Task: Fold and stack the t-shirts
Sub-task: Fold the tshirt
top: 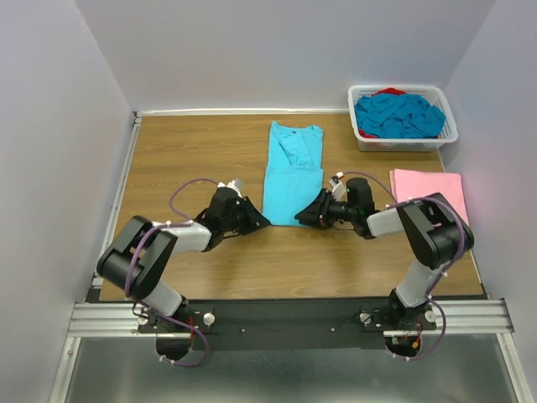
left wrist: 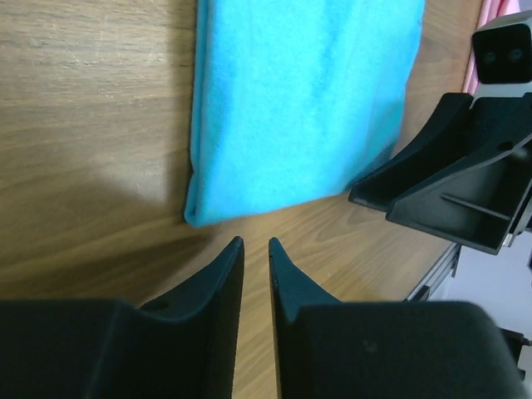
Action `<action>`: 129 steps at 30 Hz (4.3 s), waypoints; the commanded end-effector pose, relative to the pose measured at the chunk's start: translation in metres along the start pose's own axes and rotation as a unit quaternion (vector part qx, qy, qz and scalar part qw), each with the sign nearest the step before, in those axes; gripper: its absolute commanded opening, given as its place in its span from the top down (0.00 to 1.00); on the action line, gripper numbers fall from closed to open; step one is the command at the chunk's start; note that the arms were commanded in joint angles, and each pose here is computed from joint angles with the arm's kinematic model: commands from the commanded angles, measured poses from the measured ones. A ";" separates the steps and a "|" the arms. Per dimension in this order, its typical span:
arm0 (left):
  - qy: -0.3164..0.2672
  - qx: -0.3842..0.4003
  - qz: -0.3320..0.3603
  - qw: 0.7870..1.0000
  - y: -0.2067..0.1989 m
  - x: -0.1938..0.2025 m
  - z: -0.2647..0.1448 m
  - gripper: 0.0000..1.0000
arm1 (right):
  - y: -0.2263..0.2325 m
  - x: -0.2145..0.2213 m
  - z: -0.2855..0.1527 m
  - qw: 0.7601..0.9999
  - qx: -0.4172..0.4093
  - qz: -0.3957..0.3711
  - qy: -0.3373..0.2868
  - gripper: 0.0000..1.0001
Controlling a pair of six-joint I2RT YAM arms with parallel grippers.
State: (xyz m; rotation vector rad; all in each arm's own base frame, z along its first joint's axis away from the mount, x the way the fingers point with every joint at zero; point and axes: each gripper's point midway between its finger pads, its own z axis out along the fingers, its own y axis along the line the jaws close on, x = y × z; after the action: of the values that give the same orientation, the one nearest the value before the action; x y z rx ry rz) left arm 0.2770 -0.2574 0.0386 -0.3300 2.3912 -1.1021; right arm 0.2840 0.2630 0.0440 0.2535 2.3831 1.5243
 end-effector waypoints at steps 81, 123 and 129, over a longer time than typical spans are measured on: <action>0.073 -0.315 0.271 0.907 0.024 -0.010 0.015 0.52 | -0.079 -0.002 -0.068 0.840 0.512 -0.181 0.009 0.99; 0.187 -0.153 0.237 0.941 -0.049 0.154 -0.150 1.00 | 0.048 0.140 -0.153 0.891 0.402 -0.193 0.090 0.99; 0.071 -0.134 0.217 0.964 -0.068 0.054 -0.127 1.00 | 0.085 0.057 -0.133 0.873 0.420 -0.247 0.021 0.99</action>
State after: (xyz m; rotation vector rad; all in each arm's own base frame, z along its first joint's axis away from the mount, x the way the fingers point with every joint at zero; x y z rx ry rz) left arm 0.1175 -0.2502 0.1192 0.2245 2.7113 -0.6186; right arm 0.1363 0.2255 0.1541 -0.2040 2.7902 0.4304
